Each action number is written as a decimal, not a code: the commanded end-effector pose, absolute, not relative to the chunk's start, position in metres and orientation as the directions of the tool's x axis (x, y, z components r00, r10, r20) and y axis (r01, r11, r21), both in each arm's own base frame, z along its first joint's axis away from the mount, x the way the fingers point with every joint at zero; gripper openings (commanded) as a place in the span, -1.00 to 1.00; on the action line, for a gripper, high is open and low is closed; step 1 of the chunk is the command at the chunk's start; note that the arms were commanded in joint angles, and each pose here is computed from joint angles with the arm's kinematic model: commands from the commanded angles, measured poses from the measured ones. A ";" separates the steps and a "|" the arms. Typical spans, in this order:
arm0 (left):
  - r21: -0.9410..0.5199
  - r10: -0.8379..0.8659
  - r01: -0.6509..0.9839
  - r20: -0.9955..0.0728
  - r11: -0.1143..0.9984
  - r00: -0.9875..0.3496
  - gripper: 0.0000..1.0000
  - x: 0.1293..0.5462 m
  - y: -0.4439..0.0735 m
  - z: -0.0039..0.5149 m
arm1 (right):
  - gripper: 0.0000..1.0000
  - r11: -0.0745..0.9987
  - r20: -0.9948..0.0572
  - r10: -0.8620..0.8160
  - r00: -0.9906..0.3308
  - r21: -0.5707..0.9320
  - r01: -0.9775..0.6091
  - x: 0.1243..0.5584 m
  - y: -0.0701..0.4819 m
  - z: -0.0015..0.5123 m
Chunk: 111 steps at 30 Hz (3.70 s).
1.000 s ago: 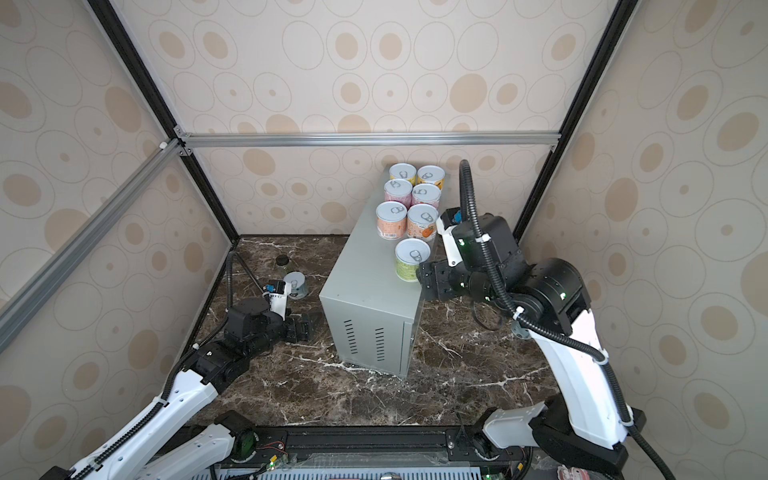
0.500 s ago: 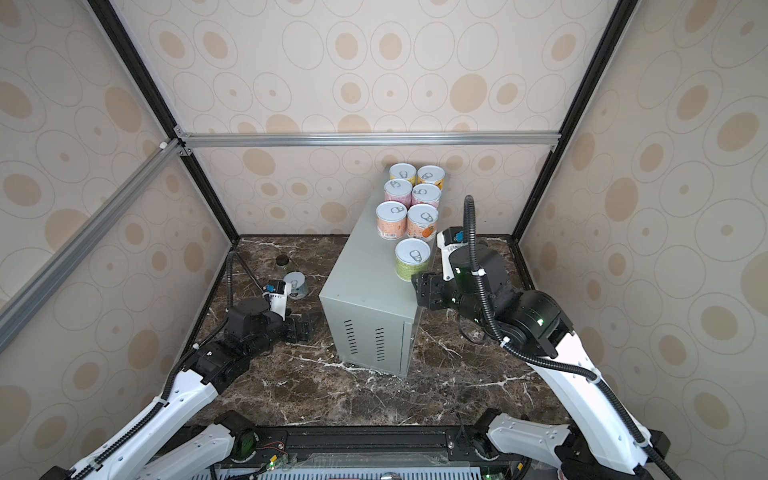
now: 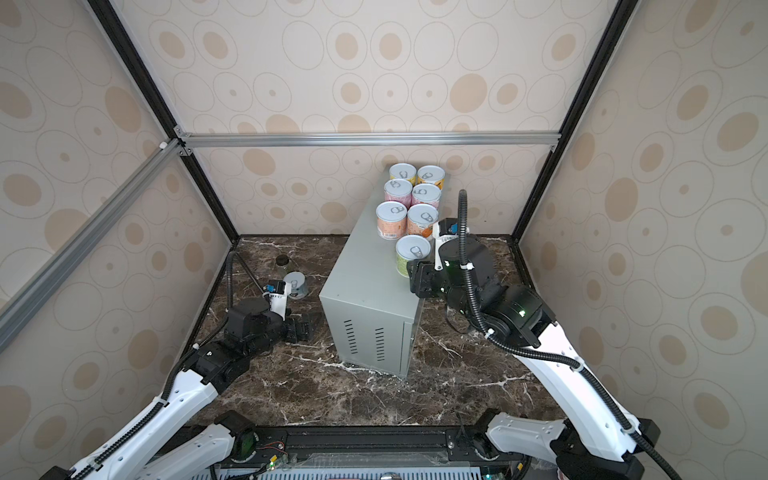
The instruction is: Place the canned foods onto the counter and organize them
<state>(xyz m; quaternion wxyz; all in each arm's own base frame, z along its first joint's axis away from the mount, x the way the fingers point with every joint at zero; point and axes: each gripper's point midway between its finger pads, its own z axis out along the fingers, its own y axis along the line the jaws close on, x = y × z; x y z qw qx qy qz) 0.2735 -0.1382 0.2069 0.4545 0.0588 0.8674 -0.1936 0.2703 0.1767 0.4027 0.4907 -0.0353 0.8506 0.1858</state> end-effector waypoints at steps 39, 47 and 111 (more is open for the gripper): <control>-0.265 -0.058 0.296 -0.826 0.918 -0.560 0.98 0.276 -0.138 0.211 | 0.90 0.960 -0.870 0.081 -0.486 0.199 -0.197 0.294 0.181 0.402; -0.262 -0.058 0.291 -0.826 0.920 -0.561 0.98 0.276 -0.136 0.210 | 0.75 0.973 -0.876 0.093 -0.473 0.182 -0.145 0.308 0.182 0.402; -0.175 -0.016 0.179 -0.757 0.968 -0.653 0.98 0.334 -0.131 0.218 | 0.97 0.904 -0.701 0.387 -0.600 0.415 0.098 0.240 0.052 0.321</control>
